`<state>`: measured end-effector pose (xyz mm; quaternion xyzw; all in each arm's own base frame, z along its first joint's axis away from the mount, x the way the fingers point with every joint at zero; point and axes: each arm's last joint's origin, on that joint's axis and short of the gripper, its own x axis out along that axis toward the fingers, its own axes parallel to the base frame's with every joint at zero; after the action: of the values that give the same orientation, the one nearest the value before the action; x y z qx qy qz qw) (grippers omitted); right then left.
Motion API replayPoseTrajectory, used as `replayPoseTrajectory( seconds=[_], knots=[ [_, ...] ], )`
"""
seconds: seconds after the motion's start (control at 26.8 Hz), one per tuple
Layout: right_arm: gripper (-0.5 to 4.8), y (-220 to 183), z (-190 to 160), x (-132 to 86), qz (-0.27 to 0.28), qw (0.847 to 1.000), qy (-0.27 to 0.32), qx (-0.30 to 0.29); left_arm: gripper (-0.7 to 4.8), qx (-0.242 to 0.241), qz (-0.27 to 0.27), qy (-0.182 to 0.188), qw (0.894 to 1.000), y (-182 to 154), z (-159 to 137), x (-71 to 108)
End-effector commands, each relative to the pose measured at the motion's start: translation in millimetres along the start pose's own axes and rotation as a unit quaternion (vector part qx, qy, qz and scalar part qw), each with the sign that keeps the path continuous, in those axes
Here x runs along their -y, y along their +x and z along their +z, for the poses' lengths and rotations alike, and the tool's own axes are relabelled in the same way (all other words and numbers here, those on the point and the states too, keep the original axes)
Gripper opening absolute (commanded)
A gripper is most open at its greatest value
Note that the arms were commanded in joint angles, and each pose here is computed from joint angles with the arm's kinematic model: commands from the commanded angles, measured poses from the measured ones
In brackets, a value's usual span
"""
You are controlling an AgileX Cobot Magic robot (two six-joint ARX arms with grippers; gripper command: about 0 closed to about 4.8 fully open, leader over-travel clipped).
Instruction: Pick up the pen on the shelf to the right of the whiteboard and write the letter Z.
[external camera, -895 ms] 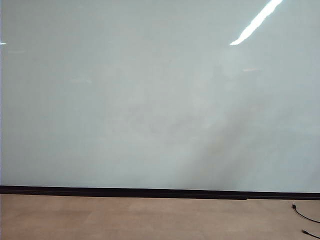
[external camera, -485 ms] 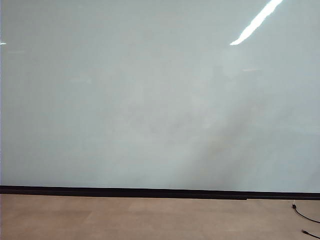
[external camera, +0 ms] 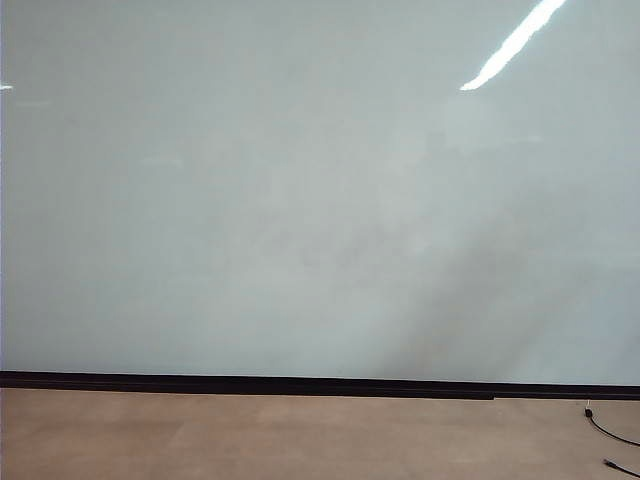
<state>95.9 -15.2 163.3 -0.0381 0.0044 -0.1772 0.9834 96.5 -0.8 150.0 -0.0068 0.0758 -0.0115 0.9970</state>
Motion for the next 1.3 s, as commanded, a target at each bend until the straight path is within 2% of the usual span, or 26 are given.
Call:
replayPoseTrajectory(
  seconds=[0.04, 0.22, 0.3, 0.41, 0.48, 0.6, 0.75, 0.86, 1.01, 1.04, 1.3],
  knots=[
    [-0.05, 0, 0, 2, -0.038, 0.999, -0.002, -0.007, -0.04, 0.007, 0.0, 0.002, 1.0, 0, 2, 0.0],
    [0.06, -1, -9, 2, -0.032, 0.998, -0.016, -0.051, -0.04, 0.007, 0.0, 0.002, 1.0, 0, 2, 0.1],
    [0.49, -1, -12, 1, -0.022, 0.998, -0.02, -0.063, -0.05, 0.006, 0.0, 0.002, 1.0, 0, 2, 0.1],
    [1.64, -1, -14, 1, -0.02, 0.997, -0.023, -0.074, -0.04, 0.007, 0.0, 0.002, 1.0, 0, 2, 0.1],
    [2.11, -1, -14, 1, -0.02, 0.997, -0.023, -0.074, -0.05, 0.007, 0.0, 0.002, 1.0, 0, 2, 0.1],
    [2.3, -1, -13, 1, -0.02, 0.997, -0.022, -0.071, -0.05, 0.007, 0.0, 0.002, 1.0, 0, 2, 0.1],
    [3.1, -1, -11, 0, -0.003, 0.998, -0.018, -0.061, -0.04, 0.007, 0.0, 0.002, 1.0, 0, 2, 0.0],
    [3.25, -1, -9, -1, 0.003, 0.999, -0.014, -0.05, -0.04, 0.007, 0.0, 0.002, 1.0, 0, 2, 0.0],
    [4.23, -1, -9, 0, 0.002, 0.999, -0.015, -0.051, -0.04, 0.007, 0.0, 0.002, 1.0, 0, 2, 0.0],
    [4.36, -1, -9, 0, 0.002, 0.999, -0.015, -0.051, -0.04, 0.006, 0.0, 0.002, 1.0, 0, 2, 0.1],
    [4.37, -1, -9, 0, -0.005, 0.999, -0.01, -0.048, -0.04, 0.007, 0.0, 0.002, 1.0, 0, 2, 0.1]
  ],
)
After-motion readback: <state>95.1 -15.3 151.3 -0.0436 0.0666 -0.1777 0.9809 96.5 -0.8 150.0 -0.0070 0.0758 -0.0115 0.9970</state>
